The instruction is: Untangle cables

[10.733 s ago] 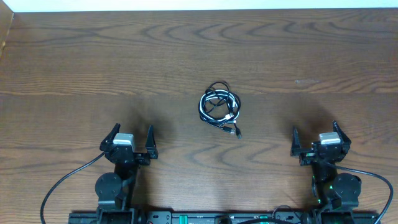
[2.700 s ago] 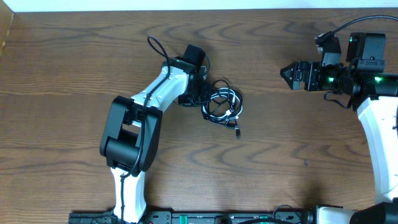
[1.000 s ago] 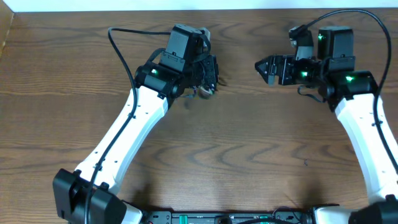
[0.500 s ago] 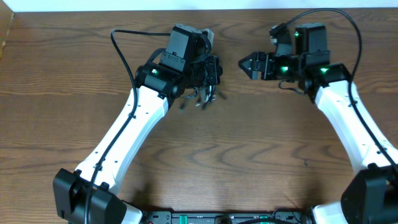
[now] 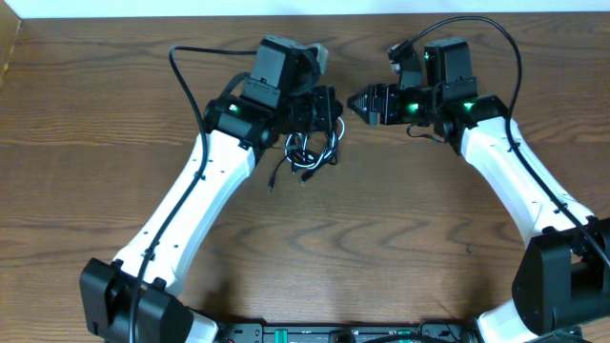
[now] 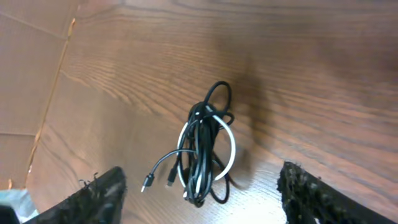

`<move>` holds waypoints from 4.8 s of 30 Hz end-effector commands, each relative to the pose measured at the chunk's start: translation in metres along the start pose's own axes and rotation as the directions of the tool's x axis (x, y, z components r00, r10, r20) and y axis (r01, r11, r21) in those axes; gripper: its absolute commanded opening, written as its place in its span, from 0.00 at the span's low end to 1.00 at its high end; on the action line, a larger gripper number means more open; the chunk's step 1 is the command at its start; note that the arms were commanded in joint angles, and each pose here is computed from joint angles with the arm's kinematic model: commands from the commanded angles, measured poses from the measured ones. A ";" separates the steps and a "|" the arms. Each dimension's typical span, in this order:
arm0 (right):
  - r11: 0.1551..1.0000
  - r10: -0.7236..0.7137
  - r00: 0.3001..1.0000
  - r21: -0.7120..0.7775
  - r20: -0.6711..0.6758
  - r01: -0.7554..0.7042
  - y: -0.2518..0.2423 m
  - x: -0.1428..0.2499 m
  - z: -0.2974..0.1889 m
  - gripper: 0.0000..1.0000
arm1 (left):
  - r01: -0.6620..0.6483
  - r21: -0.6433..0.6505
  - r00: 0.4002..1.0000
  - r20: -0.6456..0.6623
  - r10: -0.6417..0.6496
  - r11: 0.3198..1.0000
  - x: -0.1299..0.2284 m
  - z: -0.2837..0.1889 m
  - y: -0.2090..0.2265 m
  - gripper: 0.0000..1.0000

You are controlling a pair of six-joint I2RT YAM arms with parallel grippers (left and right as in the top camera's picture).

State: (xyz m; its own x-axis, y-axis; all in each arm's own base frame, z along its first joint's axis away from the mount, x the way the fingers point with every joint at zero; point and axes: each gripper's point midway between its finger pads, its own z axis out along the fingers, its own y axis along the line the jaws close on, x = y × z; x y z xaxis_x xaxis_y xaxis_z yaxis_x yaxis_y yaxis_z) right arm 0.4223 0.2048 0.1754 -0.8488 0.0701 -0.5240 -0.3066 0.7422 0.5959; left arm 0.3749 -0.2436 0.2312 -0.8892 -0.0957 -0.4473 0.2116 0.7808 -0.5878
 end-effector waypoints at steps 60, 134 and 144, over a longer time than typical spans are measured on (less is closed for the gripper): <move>0.945 -0.138 0.958 -0.323 -0.250 0.052 0.005 0.068 0.042 0.01 | 0.080 -0.051 0.994 -0.067 -0.083 0.996 -0.005 0.049 0.060 0.50; 0.912 0.325 0.924 0.328 -0.204 -0.248 -0.082 0.080 0.047 0.01 | -0.026 0.028 0.998 -0.055 0.028 0.999 -0.003 0.035 0.025 0.07; 0.903 0.320 0.928 0.356 -0.188 -0.240 -0.109 0.074 0.032 0.01 | -0.036 0.049 0.981 0.194 0.026 0.998 -0.050 -0.065 0.014 0.07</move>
State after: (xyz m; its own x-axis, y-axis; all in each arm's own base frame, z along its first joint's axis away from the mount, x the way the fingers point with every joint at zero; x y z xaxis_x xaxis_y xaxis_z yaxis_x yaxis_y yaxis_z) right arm 0.3952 0.1738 0.0454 -0.9785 0.1608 -0.1291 0.0794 0.8717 0.4837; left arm 0.3990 -0.2158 0.2409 -0.8562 -0.1265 -0.5010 0.2373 0.7650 -0.5987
